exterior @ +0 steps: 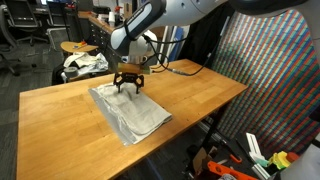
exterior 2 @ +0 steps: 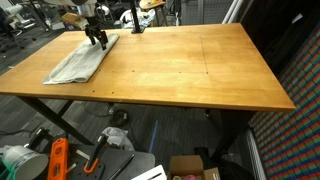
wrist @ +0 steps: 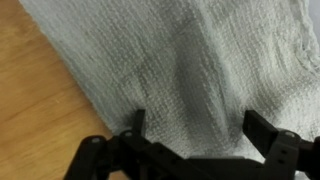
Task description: Fold the towel on the table
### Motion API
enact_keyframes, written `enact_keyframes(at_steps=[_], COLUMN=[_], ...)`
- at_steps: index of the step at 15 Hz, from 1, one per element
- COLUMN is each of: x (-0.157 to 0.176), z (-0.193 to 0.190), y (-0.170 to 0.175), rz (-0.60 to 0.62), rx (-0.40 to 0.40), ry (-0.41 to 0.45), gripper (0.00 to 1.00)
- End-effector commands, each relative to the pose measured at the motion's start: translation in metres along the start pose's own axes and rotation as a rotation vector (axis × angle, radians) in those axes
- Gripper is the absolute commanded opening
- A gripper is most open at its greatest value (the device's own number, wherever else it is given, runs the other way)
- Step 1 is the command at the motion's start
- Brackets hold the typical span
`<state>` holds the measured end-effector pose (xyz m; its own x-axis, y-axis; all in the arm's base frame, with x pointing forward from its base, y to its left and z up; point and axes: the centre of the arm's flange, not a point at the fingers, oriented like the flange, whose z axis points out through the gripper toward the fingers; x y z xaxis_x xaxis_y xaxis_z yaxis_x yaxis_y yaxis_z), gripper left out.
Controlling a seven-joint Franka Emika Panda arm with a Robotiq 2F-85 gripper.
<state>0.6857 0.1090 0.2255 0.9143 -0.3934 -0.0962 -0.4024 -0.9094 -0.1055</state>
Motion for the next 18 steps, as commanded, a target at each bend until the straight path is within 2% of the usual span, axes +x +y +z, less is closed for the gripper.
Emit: enact_keyframes(at_steps=[1,11,18], x=[0.017,0.031,0.032], z=[-0.008,-0.010,-0.055], y=[0.008,0.040,0.052], rz=[0.016,0.069,0.086], rx=[0.042,0.090,0.132], ry=[-0.028,-0.076,-0.028], gripper=[1.00,1.00,1.00])
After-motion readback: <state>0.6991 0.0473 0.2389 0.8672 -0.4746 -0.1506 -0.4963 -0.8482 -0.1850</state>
